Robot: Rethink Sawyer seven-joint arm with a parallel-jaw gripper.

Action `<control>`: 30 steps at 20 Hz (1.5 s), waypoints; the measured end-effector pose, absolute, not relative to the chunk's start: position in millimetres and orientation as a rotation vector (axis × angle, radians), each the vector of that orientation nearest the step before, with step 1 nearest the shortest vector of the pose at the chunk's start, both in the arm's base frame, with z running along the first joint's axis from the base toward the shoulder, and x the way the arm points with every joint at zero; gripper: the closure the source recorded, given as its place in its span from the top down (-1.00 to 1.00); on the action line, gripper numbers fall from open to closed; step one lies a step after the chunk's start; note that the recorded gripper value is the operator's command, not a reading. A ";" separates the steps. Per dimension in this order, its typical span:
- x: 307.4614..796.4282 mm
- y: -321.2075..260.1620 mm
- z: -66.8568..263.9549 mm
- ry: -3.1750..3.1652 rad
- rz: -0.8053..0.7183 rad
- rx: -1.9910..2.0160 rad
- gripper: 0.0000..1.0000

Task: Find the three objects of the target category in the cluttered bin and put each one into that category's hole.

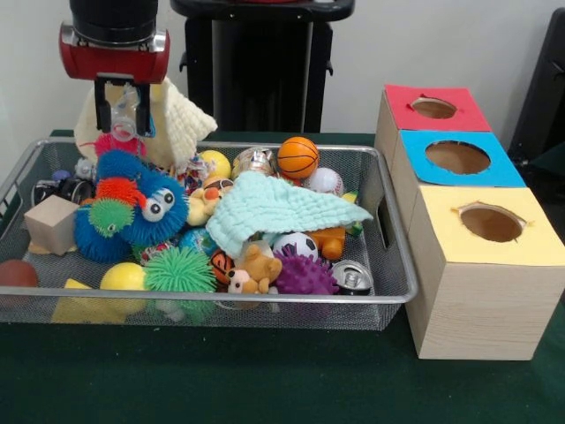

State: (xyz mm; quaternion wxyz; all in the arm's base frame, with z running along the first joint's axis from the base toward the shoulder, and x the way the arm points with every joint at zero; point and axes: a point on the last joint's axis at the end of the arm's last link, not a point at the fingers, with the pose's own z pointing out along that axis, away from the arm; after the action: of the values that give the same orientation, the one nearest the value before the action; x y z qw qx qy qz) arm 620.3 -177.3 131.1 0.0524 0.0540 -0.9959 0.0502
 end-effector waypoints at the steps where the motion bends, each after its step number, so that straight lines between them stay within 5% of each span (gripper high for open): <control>1: 619.3 -178.1 129.3 -3.029 0.152 0.162 -1.00; 2: 617.6 -180.6 125.8 -3.029 0.151 0.155 -1.00; 3: 615.2 -184.4 123.4 -3.027 0.152 0.145 1.00; 22: 611.9 -194.4 121.9 -3.034 0.164 0.121 1.00; 30: 611.8 -222.6 92.7 -3.137 0.147 0.060 1.00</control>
State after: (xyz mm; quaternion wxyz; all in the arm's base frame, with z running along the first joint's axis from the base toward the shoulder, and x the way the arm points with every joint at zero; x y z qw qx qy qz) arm 611.8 -222.6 92.7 0.0004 0.0191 -0.9987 0.0467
